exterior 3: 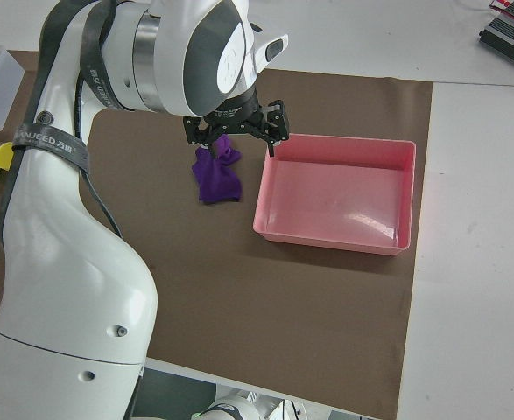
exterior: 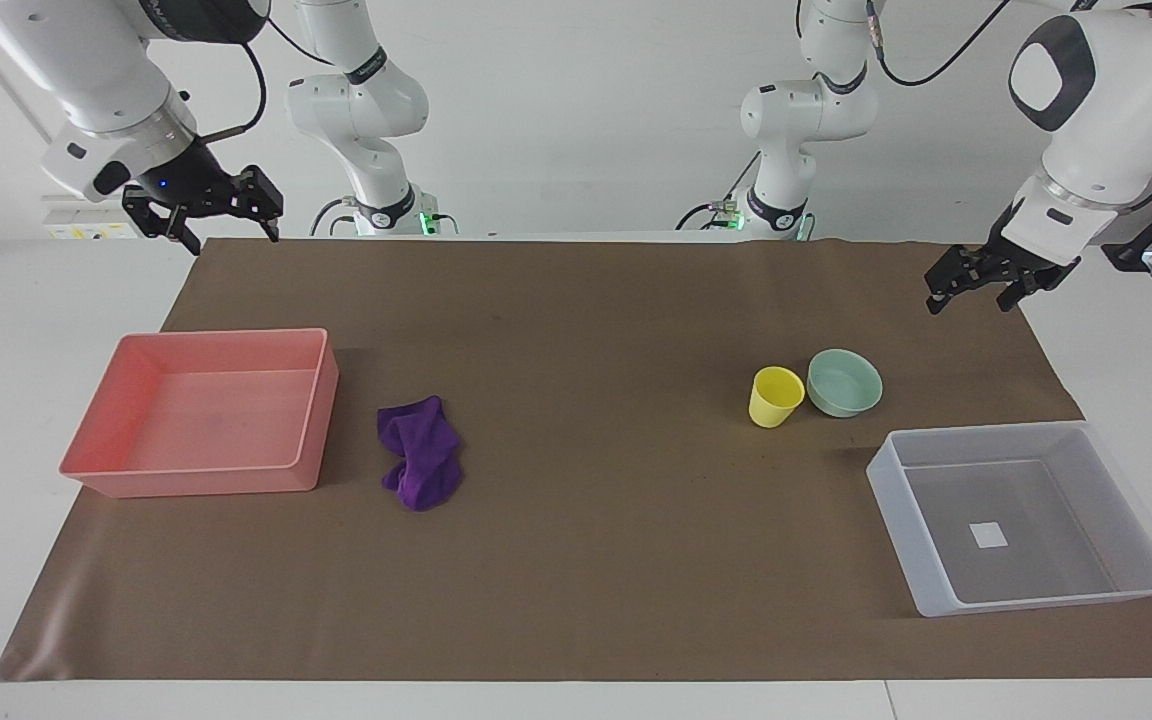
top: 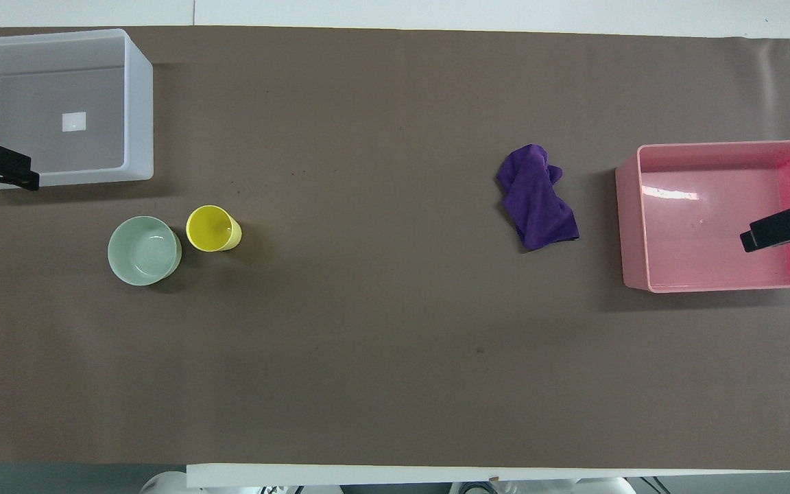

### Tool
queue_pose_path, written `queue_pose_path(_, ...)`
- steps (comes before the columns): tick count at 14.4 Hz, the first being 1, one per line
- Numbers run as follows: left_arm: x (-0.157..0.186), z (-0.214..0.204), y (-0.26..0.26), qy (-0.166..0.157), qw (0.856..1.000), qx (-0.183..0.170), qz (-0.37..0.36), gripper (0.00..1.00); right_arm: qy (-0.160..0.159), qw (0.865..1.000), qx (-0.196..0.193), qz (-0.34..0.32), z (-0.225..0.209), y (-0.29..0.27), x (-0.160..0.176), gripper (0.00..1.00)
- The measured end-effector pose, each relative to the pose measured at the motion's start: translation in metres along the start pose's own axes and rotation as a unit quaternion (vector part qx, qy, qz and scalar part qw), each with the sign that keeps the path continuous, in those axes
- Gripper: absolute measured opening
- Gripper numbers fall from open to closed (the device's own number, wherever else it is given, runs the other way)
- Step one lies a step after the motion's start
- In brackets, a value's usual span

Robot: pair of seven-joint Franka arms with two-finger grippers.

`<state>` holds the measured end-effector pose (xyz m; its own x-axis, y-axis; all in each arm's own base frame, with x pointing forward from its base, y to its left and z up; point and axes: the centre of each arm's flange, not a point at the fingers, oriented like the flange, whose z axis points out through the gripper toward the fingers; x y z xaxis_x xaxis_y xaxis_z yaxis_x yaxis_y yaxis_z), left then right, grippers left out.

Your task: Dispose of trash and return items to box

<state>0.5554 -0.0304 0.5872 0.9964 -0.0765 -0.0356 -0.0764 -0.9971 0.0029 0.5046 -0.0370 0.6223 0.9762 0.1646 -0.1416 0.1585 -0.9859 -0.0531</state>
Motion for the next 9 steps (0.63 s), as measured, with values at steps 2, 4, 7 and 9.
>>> queue_pose_path(2,0.0,0.001,0.0,-0.001,1.0,0.0,0.0,1.0,0.0,1.0,0.0,0.0,0.0,0.0,0.0,1.0)
queue_pose_path(4,-0.001,0.004,-0.001,-0.004,1.0,0.0,-0.001,1.0,0.0,1.0,0.0,0.0,0.0,0.0,0.0,1.0)
queue_pose_path(7,-0.005,0.023,-0.002,-0.009,1.0,0.0,-0.003,1.0,0.0,1.0,0.0,0.0,0.0,0.0,0.0,1.0)
queue_pose_path(9,-0.014,0.049,-0.001,0.004,1.0,0.0,-0.012,1.0,0.001,1.0,0.0,0.0,0.0,0.0,0.0,1.0)
